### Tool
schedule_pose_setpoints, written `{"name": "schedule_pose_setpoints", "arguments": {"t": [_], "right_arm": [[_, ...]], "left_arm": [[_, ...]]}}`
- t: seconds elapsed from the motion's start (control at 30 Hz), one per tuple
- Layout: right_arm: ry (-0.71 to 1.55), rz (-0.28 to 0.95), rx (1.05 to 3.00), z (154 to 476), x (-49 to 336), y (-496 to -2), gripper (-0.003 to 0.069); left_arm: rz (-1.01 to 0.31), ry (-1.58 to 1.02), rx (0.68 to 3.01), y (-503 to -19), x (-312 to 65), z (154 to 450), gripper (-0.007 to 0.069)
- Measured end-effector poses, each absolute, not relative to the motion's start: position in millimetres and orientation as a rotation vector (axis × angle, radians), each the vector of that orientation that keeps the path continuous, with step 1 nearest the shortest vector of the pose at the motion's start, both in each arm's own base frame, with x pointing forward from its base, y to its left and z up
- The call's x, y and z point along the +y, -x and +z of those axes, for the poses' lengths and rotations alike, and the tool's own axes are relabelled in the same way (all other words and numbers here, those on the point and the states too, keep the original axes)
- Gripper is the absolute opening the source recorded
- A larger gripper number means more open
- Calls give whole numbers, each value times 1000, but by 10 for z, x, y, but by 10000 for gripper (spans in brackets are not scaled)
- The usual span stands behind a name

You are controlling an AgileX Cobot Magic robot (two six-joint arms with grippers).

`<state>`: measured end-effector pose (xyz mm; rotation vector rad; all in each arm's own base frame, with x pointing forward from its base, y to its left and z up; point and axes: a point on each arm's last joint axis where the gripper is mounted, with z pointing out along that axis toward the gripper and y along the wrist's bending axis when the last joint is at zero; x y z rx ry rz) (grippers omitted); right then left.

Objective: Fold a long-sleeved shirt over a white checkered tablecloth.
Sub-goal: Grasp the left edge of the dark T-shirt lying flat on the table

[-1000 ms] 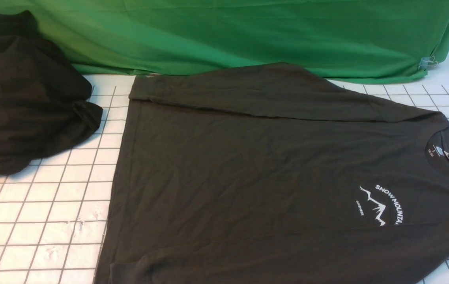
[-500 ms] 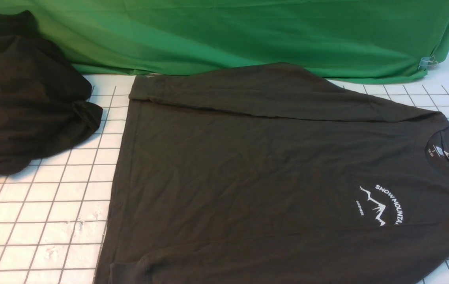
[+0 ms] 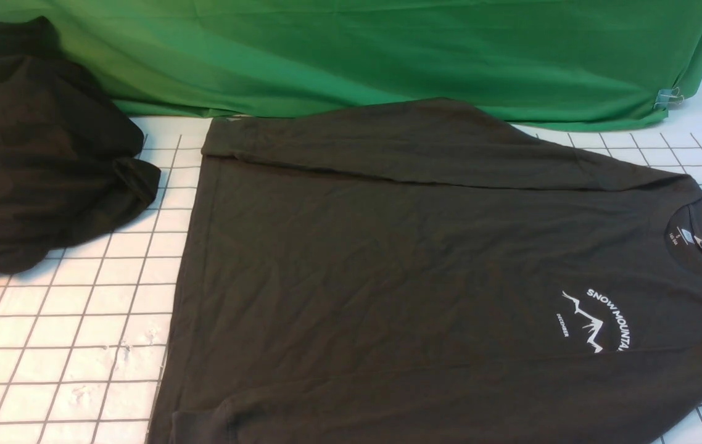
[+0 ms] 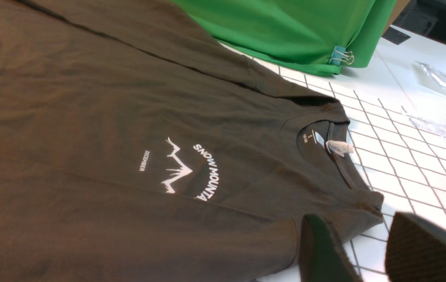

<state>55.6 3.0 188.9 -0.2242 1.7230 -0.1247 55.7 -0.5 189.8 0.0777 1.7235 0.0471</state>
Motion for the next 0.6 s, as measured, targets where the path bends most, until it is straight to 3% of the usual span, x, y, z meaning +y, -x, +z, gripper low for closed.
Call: {"name": "schedule_pose_setpoints", "arguments": {"t": [0.43, 0.57, 0.6], "right_arm": [[217, -129, 1686, 1923, 28, -561, 242], [66, 0, 1621, 1992, 27, -567, 242], [-100, 166, 1617, 1997, 32, -567, 242]], "left_arm": [[32, -62, 1655, -565, -8, 1960, 3], [-329, 271, 1554, -568, -27, 2041, 3], [-537, 463, 1510, -567, -33, 2052, 3]]}}
